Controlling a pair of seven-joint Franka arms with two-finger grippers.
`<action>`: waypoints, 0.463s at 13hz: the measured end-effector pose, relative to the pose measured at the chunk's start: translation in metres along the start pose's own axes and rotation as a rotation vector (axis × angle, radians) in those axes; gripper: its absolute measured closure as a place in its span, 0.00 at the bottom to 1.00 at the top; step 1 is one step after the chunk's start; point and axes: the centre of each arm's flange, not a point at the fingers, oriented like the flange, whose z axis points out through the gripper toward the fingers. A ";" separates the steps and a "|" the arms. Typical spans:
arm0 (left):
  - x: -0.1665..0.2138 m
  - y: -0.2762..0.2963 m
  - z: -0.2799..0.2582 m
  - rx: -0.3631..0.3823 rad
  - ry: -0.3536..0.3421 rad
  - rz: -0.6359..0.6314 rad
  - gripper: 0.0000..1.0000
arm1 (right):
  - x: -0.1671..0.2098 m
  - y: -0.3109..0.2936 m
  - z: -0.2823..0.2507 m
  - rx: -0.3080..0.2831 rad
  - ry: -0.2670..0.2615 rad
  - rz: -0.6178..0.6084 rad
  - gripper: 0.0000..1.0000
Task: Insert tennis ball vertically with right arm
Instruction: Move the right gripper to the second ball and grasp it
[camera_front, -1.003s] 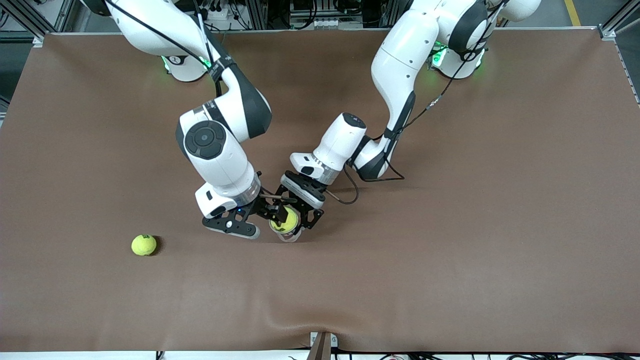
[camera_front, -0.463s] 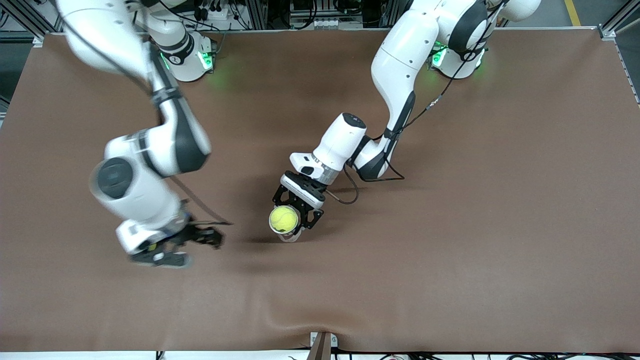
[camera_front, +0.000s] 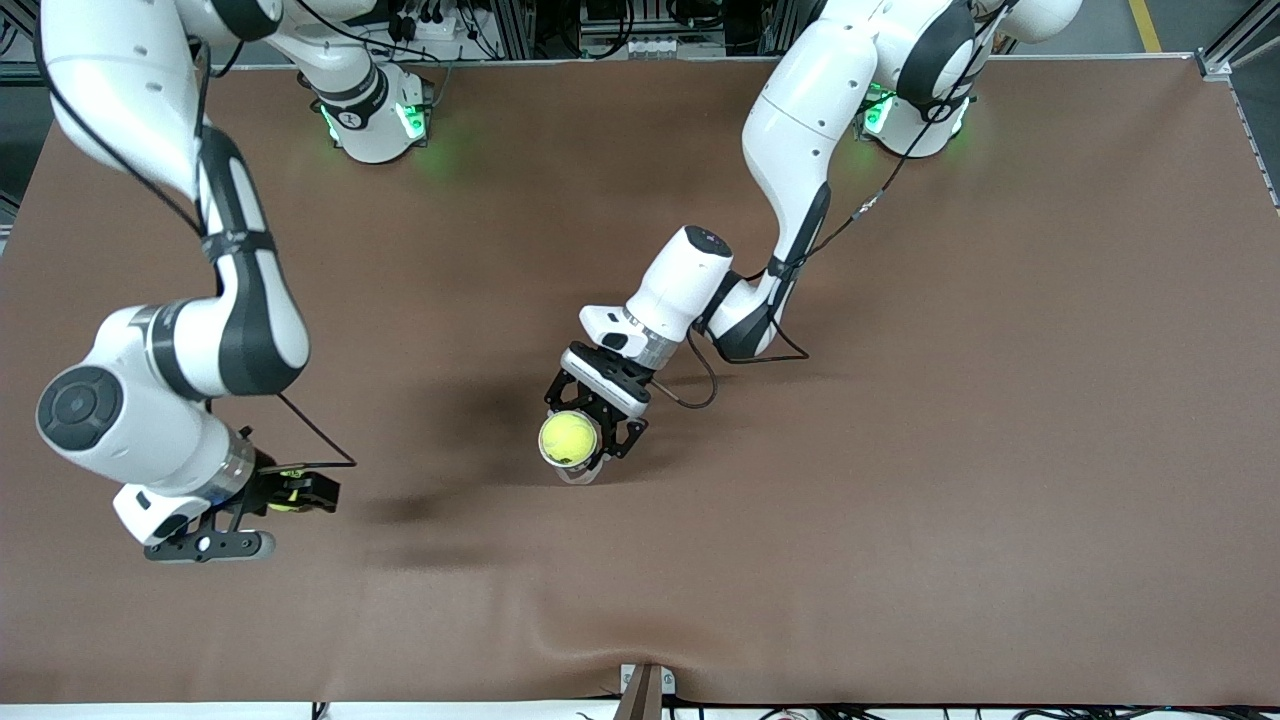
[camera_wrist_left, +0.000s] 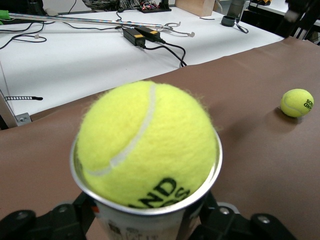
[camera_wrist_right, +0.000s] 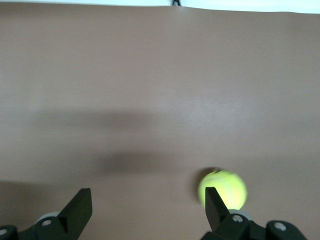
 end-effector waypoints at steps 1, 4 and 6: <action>-0.001 0.000 0.000 0.000 -0.001 0.000 0.16 | -0.002 0.024 0.020 -0.005 -0.005 -0.018 0.00; -0.002 0.000 0.001 0.001 -0.002 0.000 0.16 | -0.009 0.069 0.063 -0.010 -0.029 -0.029 0.00; -0.002 0.000 0.001 0.001 -0.002 0.000 0.16 | -0.014 0.078 0.080 -0.007 -0.053 -0.024 0.00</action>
